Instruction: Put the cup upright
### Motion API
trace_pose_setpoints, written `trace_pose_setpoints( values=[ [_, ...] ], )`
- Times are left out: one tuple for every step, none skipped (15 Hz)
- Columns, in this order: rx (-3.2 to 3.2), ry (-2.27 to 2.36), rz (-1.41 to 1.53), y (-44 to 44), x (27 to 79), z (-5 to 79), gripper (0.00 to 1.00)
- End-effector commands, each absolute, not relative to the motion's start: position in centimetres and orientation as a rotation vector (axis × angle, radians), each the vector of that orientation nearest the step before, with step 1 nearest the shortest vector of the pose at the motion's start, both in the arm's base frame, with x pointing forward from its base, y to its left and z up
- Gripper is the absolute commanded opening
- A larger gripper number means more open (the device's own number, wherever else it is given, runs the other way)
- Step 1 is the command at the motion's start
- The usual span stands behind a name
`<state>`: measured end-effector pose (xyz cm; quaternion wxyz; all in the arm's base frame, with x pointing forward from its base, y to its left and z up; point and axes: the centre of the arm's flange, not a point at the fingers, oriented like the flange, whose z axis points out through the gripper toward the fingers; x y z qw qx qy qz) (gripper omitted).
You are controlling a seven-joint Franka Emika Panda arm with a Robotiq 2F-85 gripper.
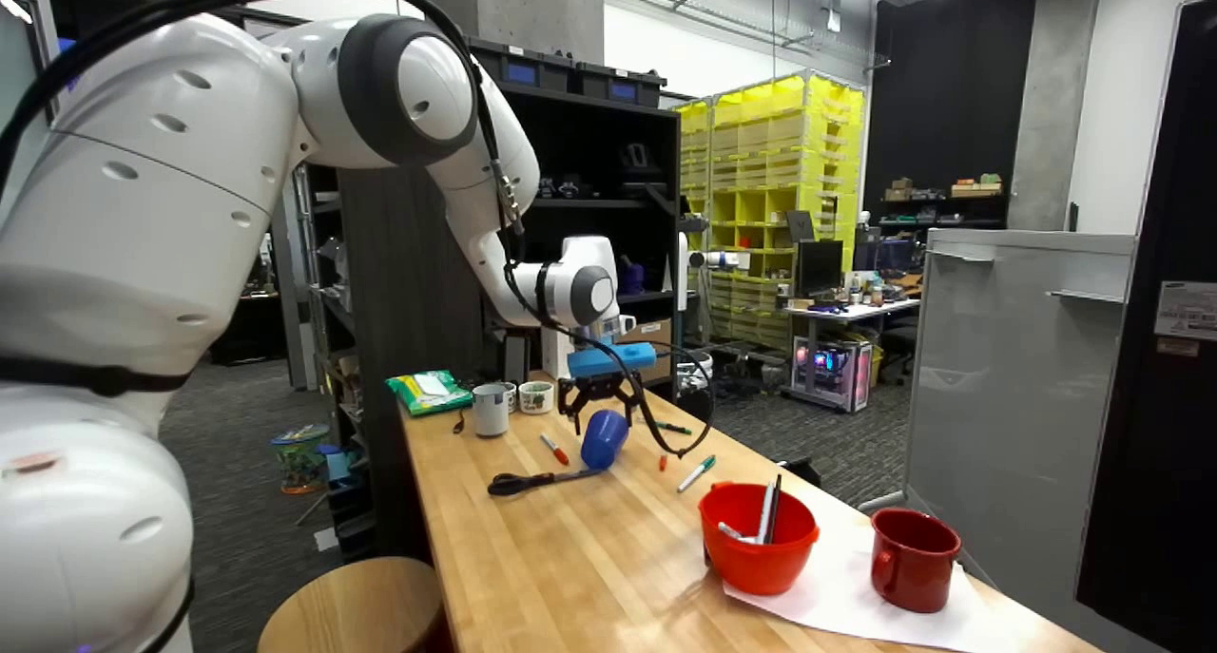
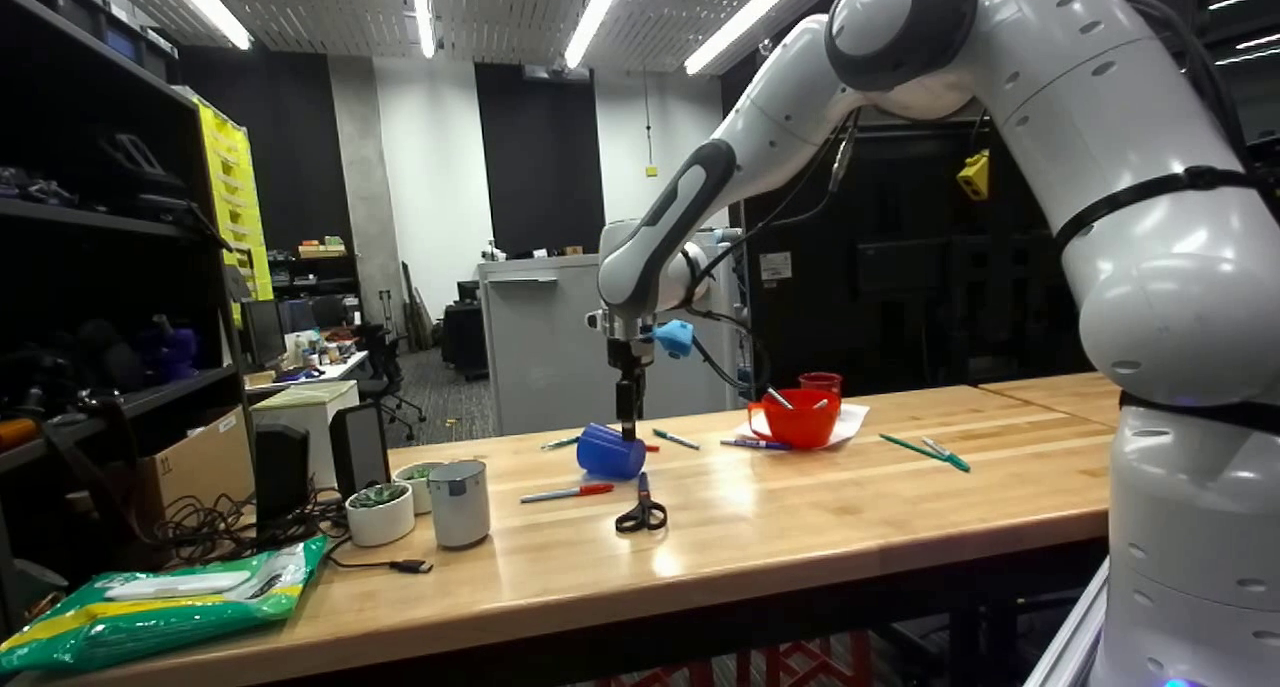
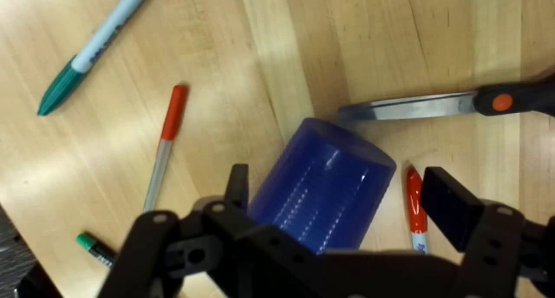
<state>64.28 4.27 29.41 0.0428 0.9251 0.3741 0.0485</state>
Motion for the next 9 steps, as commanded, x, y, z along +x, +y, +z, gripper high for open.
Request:
trace_pose_setpoints(
  values=[
    [2.828, 1.146, 0.154, 4.3, 64.8, 30.1, 1.00],
    [2.828, 1.144, 0.156, 4.3, 64.8, 30.1, 1.00],
    [2.830, 1.143, 0.148, 4.2, 64.7, 29.8, 1.00],
    [2.832, 1.142, 0.140, 4.1, 64.5, 29.4, 1.00],
    [2.834, 1.141, 0.136, 4.0, 64.5, 29.3, 1.00],
    [2.834, 1.139, 0.134, 3.9, 64.5, 29.2, 1.00],
    [2.835, 1.140, 0.133, 4.0, 64.5, 29.1, 1.00],
    [2.835, 1.140, 0.133, 4.0, 64.5, 29.1, 1.00],
    [2.820, 1.187, 0.118, 4.3, 65.0, 29.5, 1.00]
  ],
)
